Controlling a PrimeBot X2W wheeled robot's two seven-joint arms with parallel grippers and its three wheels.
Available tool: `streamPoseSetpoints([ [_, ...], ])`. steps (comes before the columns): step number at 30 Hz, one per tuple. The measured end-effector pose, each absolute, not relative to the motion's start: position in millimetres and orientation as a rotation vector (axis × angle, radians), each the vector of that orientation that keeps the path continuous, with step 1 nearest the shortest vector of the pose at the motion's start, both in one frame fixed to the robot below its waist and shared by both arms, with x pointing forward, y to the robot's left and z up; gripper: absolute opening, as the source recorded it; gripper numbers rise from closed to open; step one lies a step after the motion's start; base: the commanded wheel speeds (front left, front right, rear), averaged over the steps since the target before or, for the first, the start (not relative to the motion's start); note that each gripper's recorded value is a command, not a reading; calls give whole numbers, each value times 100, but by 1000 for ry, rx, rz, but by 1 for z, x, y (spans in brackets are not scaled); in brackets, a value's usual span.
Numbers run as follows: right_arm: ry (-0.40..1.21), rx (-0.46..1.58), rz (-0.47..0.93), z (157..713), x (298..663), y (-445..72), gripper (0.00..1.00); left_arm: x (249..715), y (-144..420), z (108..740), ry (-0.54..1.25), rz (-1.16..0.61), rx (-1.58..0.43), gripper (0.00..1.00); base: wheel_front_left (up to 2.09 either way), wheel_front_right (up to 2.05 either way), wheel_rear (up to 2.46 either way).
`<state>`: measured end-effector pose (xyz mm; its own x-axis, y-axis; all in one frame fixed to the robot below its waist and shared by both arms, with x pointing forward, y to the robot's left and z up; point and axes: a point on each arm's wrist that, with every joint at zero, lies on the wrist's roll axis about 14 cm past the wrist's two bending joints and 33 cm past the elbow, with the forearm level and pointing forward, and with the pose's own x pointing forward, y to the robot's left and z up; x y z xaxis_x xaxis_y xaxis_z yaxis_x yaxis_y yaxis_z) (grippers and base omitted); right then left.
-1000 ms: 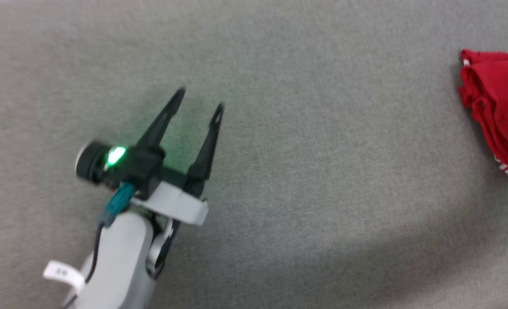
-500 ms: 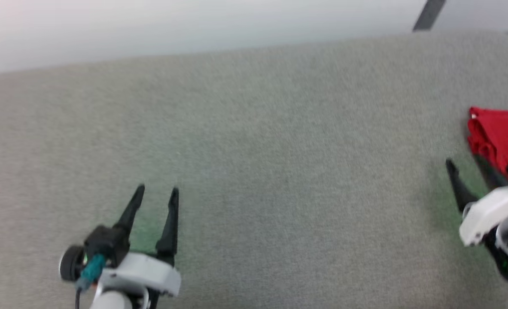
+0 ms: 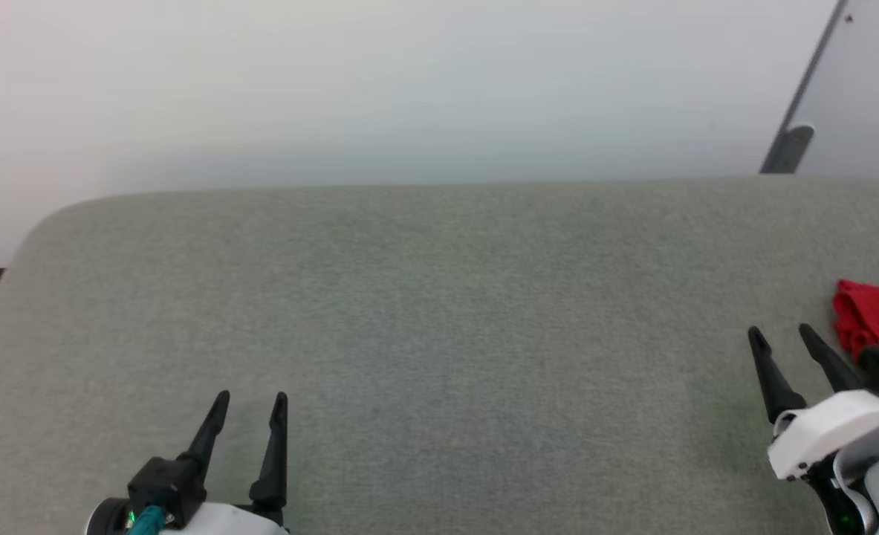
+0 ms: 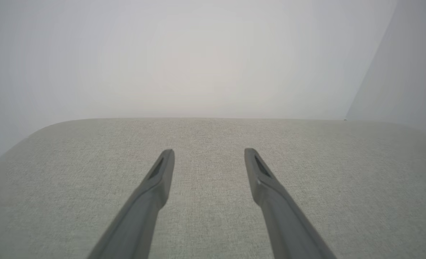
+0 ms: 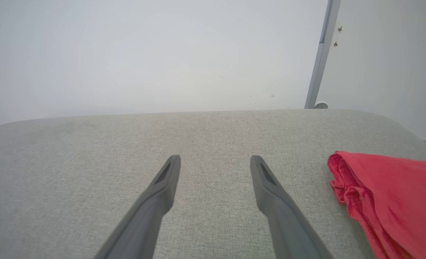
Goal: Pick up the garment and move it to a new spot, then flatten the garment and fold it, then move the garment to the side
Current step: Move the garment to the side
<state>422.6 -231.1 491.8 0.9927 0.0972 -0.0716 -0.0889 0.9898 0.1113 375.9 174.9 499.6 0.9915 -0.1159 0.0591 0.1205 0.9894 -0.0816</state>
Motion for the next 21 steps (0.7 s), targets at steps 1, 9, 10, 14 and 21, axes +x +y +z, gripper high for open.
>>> streamPoseSetpoints([
  [1, 67, 115, 95, 494, 422, -229, 100, 373, 178, 501, -61, -110, -86, 100, 0, 0, 0],
  [9, -33, 119, 120, 516, 412, -216, 100, 356, 190, 516, -109, -69, -85, 100, 0, 0, 0],
  [10, -44, 126, 117, 518, 410, -216, 100, 354, 190, 517, -115, -69, -86, 100, 0, 0, 0],
  [14, -69, 145, 114, 520, 399, -214, 100, 349, 190, 520, -126, -69, -90, 100, 0, 0, 0],
  [21, -105, 162, 82, 525, 380, -221, 100, 339, 191, 526, -148, -65, -95, 100, 0, 0, 0],
])
